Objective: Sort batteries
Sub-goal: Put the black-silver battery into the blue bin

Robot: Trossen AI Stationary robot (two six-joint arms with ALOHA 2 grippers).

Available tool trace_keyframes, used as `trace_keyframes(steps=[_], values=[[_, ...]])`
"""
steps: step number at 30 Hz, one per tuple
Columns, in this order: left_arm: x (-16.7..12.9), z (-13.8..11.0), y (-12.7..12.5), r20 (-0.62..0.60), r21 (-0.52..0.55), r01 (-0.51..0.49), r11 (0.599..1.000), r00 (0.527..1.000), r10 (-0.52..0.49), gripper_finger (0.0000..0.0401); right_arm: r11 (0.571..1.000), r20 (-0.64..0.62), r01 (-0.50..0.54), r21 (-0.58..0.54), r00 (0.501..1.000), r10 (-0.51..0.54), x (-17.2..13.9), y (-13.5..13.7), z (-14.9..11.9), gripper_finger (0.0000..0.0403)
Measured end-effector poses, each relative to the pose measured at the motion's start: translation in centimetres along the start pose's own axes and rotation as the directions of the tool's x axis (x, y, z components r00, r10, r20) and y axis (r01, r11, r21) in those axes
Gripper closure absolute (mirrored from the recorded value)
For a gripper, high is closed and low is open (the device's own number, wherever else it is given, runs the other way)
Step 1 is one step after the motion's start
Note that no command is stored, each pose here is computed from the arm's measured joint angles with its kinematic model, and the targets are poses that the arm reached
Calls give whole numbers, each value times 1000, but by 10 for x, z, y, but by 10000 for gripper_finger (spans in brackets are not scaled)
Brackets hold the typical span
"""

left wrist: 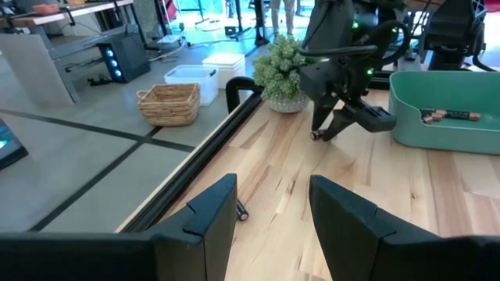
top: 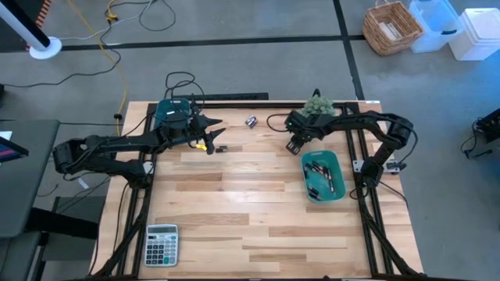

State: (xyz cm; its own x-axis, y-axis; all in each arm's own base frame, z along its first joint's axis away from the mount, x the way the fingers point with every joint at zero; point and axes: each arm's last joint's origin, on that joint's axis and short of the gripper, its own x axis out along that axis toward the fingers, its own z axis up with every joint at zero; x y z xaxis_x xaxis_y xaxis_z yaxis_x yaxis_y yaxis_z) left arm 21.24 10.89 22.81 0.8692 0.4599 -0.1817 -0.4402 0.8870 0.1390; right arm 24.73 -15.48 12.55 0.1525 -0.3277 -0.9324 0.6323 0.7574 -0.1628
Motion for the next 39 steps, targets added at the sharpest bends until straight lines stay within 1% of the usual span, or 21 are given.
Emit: trace_keyframes(steps=[3, 9, 12, 19, 26, 31, 34, 37, 39], values=[[0, 0, 0, 0, 0, 0, 1000, 1000, 0, 246, 1000, -2, -6, -28, 1000, 6, 2, 7, -1, 274], [0, 0, 0, 0, 0, 0, 1000, 1000, 0, 246, 999, 16, -10, -45, 1000, 11, 1, 14, 0, 355], [0, 0, 0, -1, 0, 0, 1000, 1000, 0, 246, 999, 24, -16, -40, 1000, 17, 2, 16, 0, 380], [0, 0, 0, -1, -2, 0, 1000, 1000, 0, 246, 997, 58, -41, -72, 997, 45, -1, 27, 1, 390], [0, 0, 0, -3, -5, 1, 1000, 1000, -1, 246, 986, 126, -123, -111, 983, 137, -21, 38, 3, 392], [0, -3, -1, -32, -4, 5, 1000, 999, -5, 246, 972, 215, -186, -144, 953, 214, -37, 44, 9, 393], [0, -6, -1, -59, -3, 8, 1000, 998, -9, 246, 953, 277, -248, -173, 916, 289, -44, 51, 14, 393], [0, -7, -1, -72, -1, 11, 1000, 997, -11, 246, 922, 357, -318, -222, 853, 381, -51, 59, 21, 393], [0, -7, -1, -72, -3, 23, 1000, 997, -23, 246, 902, 409, -347, -257, 806, 427, -56, 65, 26, 393]])
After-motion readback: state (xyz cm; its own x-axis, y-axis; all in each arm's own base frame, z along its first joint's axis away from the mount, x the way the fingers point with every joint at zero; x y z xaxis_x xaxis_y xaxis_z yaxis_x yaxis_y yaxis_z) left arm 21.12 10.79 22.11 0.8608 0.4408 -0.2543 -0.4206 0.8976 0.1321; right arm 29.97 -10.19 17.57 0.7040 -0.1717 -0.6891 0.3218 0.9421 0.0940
